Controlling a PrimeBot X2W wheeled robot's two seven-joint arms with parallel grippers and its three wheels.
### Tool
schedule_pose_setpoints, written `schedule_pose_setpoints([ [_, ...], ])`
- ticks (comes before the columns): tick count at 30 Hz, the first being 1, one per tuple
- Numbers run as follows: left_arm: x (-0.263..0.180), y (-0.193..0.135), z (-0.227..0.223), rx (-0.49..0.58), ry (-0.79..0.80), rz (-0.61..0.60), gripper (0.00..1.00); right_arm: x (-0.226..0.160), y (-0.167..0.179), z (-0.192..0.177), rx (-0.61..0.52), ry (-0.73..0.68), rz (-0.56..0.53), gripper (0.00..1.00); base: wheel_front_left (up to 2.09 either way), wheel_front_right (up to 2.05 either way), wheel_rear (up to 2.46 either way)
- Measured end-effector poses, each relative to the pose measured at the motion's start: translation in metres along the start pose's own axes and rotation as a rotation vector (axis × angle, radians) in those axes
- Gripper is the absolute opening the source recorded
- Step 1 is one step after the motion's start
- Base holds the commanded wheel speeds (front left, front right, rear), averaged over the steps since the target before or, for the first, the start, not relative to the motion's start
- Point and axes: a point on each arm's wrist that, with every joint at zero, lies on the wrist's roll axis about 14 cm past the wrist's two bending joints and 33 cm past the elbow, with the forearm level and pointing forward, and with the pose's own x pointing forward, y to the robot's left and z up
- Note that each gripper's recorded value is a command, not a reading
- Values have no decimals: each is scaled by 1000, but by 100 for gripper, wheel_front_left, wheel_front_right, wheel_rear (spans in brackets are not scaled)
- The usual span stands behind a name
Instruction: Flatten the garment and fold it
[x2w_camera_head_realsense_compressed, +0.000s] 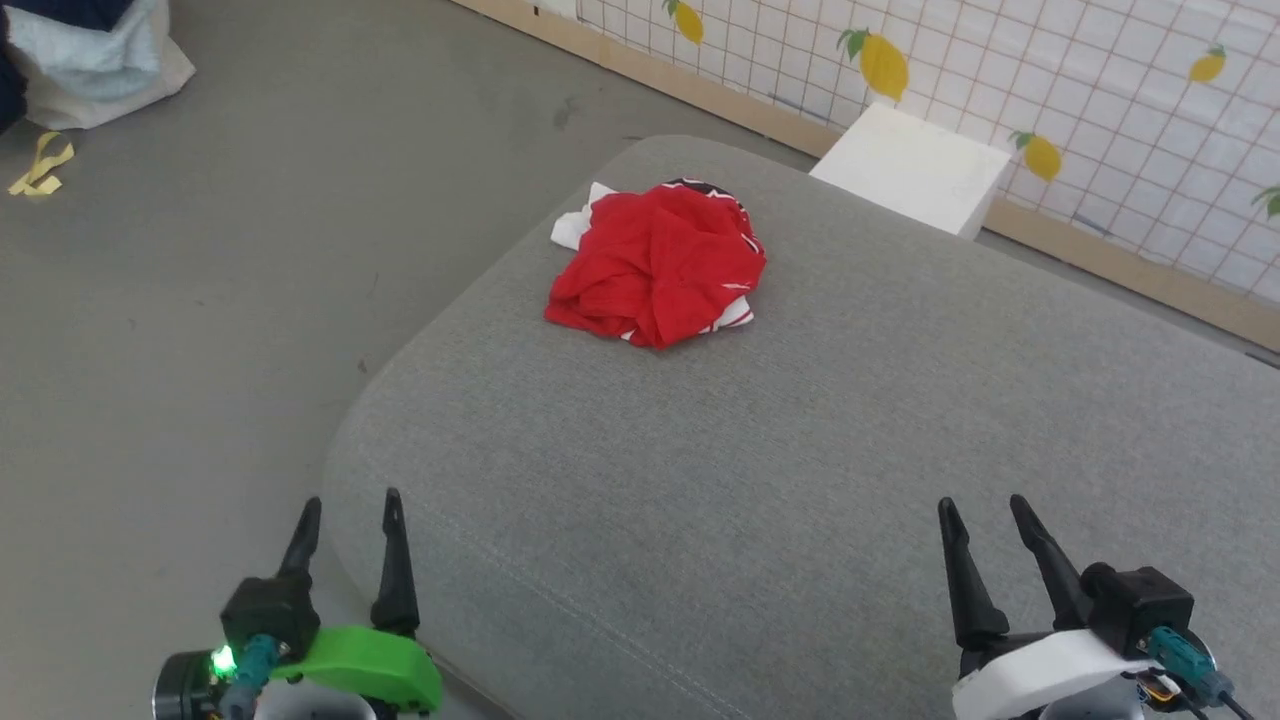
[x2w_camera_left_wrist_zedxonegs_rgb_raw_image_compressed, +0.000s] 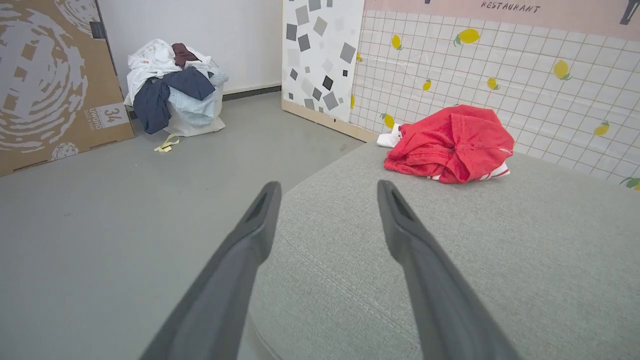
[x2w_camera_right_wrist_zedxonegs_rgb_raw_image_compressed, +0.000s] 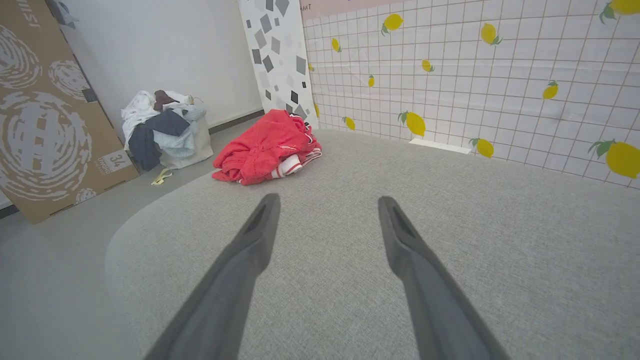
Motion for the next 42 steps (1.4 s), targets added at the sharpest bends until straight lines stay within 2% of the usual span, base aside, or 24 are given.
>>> schedule_pose_setpoints([
  [4, 16, -5, 16, -13, -48, -20, 100, -1, -5, -2, 4, 2, -13, 100, 0, 0, 0],
  [12, 79, -29, 60, -43, -163, -110, 100, 1, -21, -5, -5, 3, -49, 100, 0, 0, 0],
  [22, 182, -80, 61, -97, -45, -206, 100, 12, -64, -7, -50, 20, -136, 100, 0, 0, 0],
  [26, 222, -104, 40, -93, 94, -235, 100, 11, -85, -17, -53, 48, -184, 100, 0, 0, 0],
  [32, 260, -142, -21, -99, 396, -258, 100, 3, -121, -32, -52, 81, -274, 100, 0, 0, 0],
  [37, 271, -172, -77, -59, 656, -270, 100, -8, -147, -46, -51, 111, -343, 100, 0, 0, 0],
  [42, 249, -180, -150, 24, 966, -235, 100, -20, -167, -64, -44, 156, -399, 100, 0, 0, 0],
])
